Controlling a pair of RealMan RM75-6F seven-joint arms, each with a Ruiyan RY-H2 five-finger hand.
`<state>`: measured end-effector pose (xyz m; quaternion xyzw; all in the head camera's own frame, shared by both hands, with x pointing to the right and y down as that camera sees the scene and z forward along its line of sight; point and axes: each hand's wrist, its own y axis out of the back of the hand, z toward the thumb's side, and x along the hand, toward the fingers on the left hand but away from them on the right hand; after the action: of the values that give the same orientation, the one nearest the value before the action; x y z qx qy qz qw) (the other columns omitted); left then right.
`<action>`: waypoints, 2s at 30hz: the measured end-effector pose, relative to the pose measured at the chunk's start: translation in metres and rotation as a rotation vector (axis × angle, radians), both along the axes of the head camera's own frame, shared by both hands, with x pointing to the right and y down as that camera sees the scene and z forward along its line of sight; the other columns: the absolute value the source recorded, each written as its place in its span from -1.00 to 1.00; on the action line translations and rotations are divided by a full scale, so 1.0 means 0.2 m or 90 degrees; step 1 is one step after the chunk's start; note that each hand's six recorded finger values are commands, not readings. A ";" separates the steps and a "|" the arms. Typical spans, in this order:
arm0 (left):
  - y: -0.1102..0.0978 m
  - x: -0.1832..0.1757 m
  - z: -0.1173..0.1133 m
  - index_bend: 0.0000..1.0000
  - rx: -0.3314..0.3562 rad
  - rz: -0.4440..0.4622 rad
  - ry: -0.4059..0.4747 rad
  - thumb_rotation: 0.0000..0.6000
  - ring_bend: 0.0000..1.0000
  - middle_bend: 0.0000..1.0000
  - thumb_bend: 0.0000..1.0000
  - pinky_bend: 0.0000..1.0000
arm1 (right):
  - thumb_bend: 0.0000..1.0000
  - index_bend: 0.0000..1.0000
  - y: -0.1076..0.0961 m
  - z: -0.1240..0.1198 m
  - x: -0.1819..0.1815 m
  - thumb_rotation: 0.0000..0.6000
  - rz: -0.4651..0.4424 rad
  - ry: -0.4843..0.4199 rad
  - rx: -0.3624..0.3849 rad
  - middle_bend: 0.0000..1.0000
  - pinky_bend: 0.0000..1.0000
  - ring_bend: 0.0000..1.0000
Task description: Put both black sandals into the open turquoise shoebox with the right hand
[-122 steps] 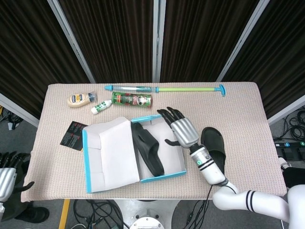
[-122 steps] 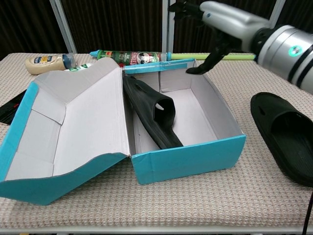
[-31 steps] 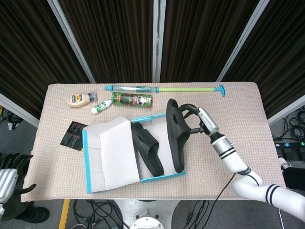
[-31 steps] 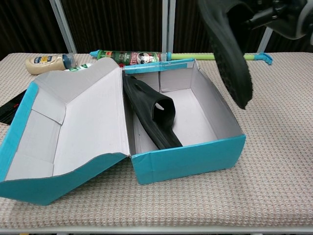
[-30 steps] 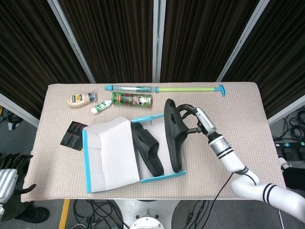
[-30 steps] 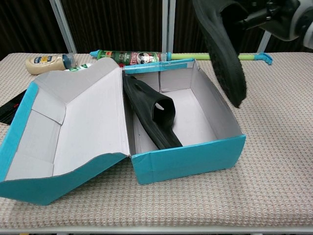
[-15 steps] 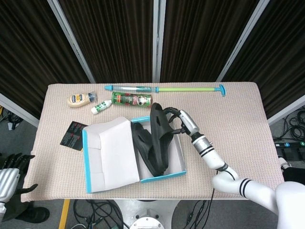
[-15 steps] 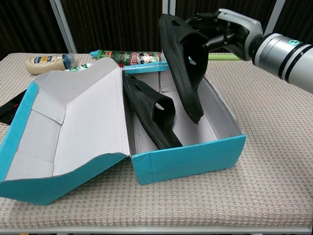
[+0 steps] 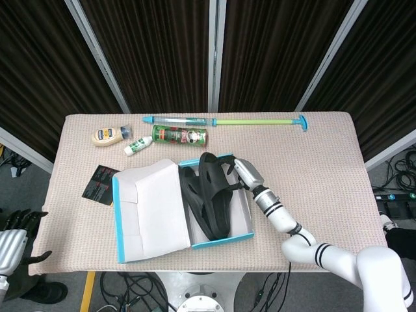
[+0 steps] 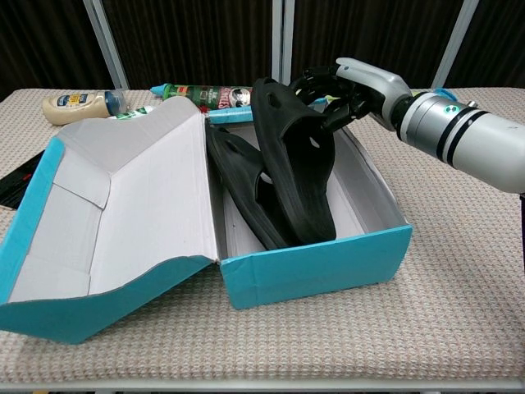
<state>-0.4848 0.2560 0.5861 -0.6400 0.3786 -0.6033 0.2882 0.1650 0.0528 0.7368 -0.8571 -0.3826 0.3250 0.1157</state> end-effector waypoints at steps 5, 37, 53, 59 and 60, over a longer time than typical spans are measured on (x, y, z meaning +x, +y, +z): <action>0.00 0.00 0.00 -0.63 0.001 -0.001 0.000 1.00 -0.82 -0.65 -0.95 -0.86 | -0.20 -0.10 0.01 0.03 -0.01 1.00 -0.034 0.050 0.025 -0.18 -0.13 -0.61; -0.04 0.02 0.00 -0.63 0.008 0.012 0.004 1.00 -0.82 -0.65 -0.95 -0.86 | -0.93 -1.00 0.04 -0.30 0.11 1.00 -0.206 0.234 0.136 -0.98 -1.00 -1.00; -0.02 0.01 -0.01 -0.63 0.003 0.004 0.000 1.00 -0.82 -0.65 -0.95 -0.86 | 0.03 -0.99 0.08 -0.37 -0.16 1.00 -0.234 0.141 0.118 -0.68 -0.65 -0.90; -0.01 0.00 0.00 -0.63 0.000 -0.003 0.001 1.00 -0.82 -0.65 -0.95 -0.86 | 0.09 -0.99 0.13 -0.31 -0.21 1.00 -0.244 0.124 0.094 -0.63 -0.49 -0.84; -0.01 -0.01 0.00 -0.63 -0.001 -0.004 0.000 1.00 -0.82 -0.65 -0.95 -0.86 | 0.09 -0.98 0.14 -0.31 -0.21 1.00 -0.243 0.121 0.092 -0.63 -0.49 -0.84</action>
<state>-0.4860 0.2548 0.5859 -0.6393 0.3801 -0.6041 0.2860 0.1229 0.0800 0.6758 -0.8690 -0.2231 0.3483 0.2717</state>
